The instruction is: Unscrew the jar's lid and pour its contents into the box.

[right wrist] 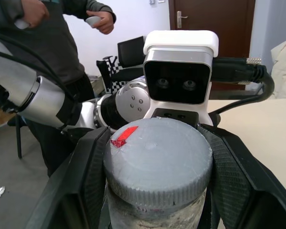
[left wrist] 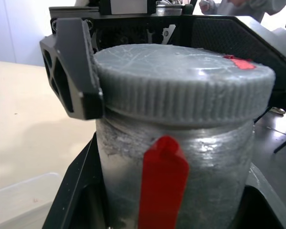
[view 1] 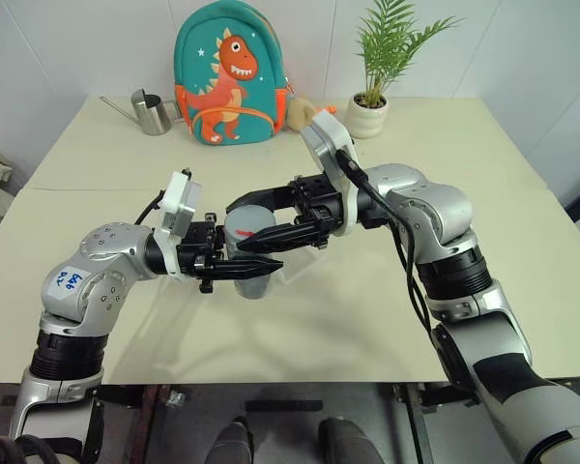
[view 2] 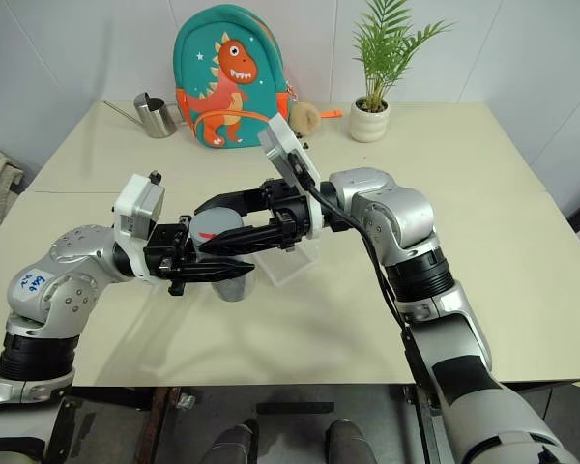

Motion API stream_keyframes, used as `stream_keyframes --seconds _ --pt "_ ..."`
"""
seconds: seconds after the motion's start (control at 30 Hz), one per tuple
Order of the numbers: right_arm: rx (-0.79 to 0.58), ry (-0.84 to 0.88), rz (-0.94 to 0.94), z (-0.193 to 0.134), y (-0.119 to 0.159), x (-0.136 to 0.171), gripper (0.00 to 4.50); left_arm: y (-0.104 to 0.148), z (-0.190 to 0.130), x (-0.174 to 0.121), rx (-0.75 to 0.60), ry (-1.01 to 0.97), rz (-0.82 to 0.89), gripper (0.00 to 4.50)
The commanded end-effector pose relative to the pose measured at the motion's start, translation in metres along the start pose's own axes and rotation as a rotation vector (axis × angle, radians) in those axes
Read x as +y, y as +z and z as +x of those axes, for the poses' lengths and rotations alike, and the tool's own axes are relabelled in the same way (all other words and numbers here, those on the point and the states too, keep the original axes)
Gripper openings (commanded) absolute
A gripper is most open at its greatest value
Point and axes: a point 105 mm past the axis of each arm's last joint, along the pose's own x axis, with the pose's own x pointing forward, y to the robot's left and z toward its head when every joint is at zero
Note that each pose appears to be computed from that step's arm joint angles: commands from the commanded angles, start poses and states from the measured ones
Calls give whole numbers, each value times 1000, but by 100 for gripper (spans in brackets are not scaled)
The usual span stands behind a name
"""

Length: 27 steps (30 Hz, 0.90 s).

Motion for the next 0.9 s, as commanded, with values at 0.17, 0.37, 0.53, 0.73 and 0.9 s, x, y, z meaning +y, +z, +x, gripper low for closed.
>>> stream_keyframes --seconds 0.17,0.37,0.53,0.73,0.9 --pt "-25 -120 -51 -23 13 -7 447 2 -13 1 -11 63 18 198" --pt "-43 -226 -80 -37 16 -10 447 1 -27 14 -20 197 16 198" --pt "-53 -226 -98 -27 17 -4 447 -1 -27 28 -7 280 46 198" --pt "-44 -236 -87 -8 9 -4 447 -5 -19 28 13 265 62 198" --pt "-18 -269 -91 1 1 -15 447 -3 -17 31 20 253 87 198"
